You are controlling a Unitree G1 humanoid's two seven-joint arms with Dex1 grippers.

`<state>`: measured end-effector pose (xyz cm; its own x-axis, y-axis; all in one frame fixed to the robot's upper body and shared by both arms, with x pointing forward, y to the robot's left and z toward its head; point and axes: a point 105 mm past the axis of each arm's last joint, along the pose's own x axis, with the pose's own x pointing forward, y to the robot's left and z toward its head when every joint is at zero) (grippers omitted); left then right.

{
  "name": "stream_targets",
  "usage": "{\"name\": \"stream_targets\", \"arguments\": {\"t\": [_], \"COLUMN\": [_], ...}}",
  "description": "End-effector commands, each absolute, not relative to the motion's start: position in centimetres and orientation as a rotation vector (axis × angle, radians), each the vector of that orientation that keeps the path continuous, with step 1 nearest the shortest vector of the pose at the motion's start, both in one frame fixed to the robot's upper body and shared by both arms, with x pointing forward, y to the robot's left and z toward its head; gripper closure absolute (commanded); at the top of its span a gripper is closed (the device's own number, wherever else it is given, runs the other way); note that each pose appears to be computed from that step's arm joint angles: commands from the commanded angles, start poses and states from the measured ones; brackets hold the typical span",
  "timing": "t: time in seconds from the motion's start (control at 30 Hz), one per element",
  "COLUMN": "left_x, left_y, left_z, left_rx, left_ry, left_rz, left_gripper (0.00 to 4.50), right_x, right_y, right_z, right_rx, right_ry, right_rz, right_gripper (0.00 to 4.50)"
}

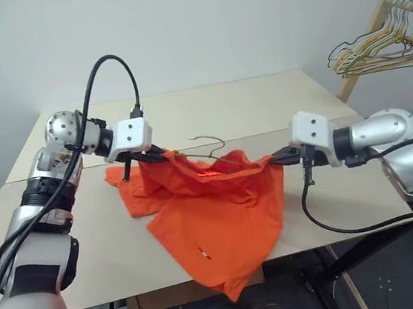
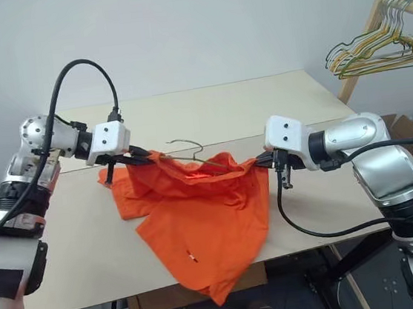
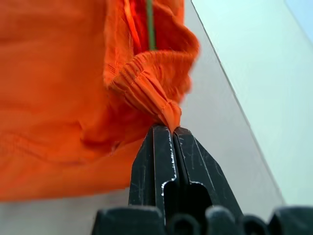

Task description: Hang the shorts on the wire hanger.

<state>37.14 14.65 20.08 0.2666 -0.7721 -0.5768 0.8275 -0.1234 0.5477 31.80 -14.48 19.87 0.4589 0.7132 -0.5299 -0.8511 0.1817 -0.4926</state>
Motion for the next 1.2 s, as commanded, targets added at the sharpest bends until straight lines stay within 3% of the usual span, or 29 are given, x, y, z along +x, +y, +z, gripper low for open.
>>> {"name": "stream_targets", "arguments": {"t": [0.03,0.27,0.37,0.47,1.2], "left_x": [37.4,36.8,36.4,36.2,34.7], "left_y": [14.0,13.6,13.5,13.6,13.0], "left_z": [21.9,22.1,22.6,22.9,22.0], "left_rx": [1.040,0.979,0.926,0.905,0.850], "left_ry": [-0.008,-0.046,-0.087,-0.095,-0.095], "left_rz": [-1.331,-1.355,-1.371,-1.379,-1.460], "left_gripper": [4.50,4.50,4.50,4.50,4.50], "right_x": [31.2,32.8,32.4,32.3,32.6], "right_y": [-13.4,-13.5,-13.8,-14.0,-12.4], "right_z": [21.3,21.1,20.3,19.2,18.5], "right_rx": [-0.872,-0.835,-0.855,-0.857,-0.551], "right_ry": [0.131,0.149,0.170,0.197,0.192], "right_rz": [1.145,1.043,1.065,1.079,1.166], "right_gripper": [4.48,4.48,3.77,2.78,2.78]}}
